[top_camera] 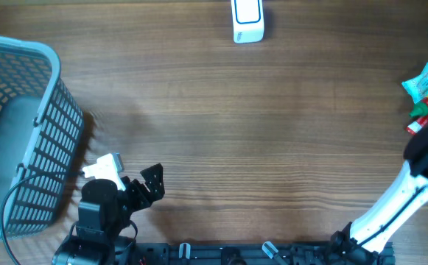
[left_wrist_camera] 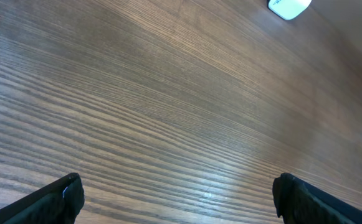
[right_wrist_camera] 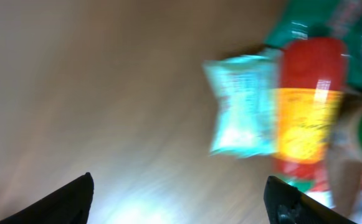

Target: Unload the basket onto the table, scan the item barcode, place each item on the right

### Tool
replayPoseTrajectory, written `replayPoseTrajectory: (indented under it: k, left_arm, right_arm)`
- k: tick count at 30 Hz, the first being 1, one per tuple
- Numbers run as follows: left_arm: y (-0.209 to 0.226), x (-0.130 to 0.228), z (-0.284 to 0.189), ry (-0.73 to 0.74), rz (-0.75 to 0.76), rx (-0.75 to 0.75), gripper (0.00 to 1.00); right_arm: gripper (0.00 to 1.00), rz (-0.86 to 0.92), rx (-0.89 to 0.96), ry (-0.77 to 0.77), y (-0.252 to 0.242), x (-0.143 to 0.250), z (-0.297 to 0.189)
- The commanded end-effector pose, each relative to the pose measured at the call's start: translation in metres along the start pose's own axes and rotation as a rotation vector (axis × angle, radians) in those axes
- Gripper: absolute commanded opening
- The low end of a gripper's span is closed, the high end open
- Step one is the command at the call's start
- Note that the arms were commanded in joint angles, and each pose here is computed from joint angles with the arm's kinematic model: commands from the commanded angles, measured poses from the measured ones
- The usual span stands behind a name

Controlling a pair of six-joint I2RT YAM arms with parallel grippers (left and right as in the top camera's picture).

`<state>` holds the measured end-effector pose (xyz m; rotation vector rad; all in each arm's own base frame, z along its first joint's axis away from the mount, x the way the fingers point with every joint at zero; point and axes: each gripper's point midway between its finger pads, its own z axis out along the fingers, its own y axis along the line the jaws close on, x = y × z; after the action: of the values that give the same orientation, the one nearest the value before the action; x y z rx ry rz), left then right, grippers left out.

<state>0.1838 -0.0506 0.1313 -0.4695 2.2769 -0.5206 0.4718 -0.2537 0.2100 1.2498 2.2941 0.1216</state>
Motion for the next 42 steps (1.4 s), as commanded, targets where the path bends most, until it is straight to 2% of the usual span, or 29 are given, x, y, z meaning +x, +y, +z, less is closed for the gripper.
replayPoseTrajectory:
  k: [1,4,6,9,17,23,27,35,38,42]
  left_arm:
    - [-0.002,-0.005,-0.004,-0.023,0.027,0.004,1.0]
    - [-0.002,-0.005,-0.004,-0.023,0.027,0.004,1.0]
    - [-0.002,-0.005,-0.004,-0.023,0.027,0.004,1.0]
    - [-0.002,-0.005,-0.004,-0.023,0.027,0.004,1.0]
    - [-0.002,-0.005,-0.004,-0.023,0.027,0.004,1.0]
    - [-0.002,-0.005,-0.004,-0.023,0.027,0.004,1.0]
    - [-0.002,-0.005,-0.004,-0.023,0.027,0.004,1.0]
    - [-0.002,-0.005,-0.004,-0.023,0.027,0.004,1.0]
    - [-0.002,-0.005,-0.004,-0.023,0.027,0.004,1.0]
    - [-0.002,-0.005,-0.004,-0.023,0.027,0.004,1.0]
  right_arm:
    - [0.89,-0.117,-0.42,-0.104,0.086,0.02,-0.169]
    - [0.89,-0.268,-0.523,-0.199,0.105,0.058,-0.259]
    - [0.99,-0.331,-0.573,-0.249,0.106,0.087,-0.311]
    - [1.0,-0.372,-0.633,-0.307,0.09,0.131,-0.377]
    - [1.0,-0.41,-0.728,-0.491,0.034,0.205,-0.482]
    - [1.0,-0.395,-0.688,-0.499,0.0,0.24,-0.493]
    - [1.0,-0.52,-0.737,-0.501,0.006,0.253,-0.499]
    - [1.0,-0.508,-0.634,-0.414,-0.013,0.264,-0.457]
    - [1.0,-0.47,-0.578,-0.439,-0.033,0.268,-0.442]
    - [1.0,-0.459,-0.648,-0.501,-0.041,0.276,-0.433]
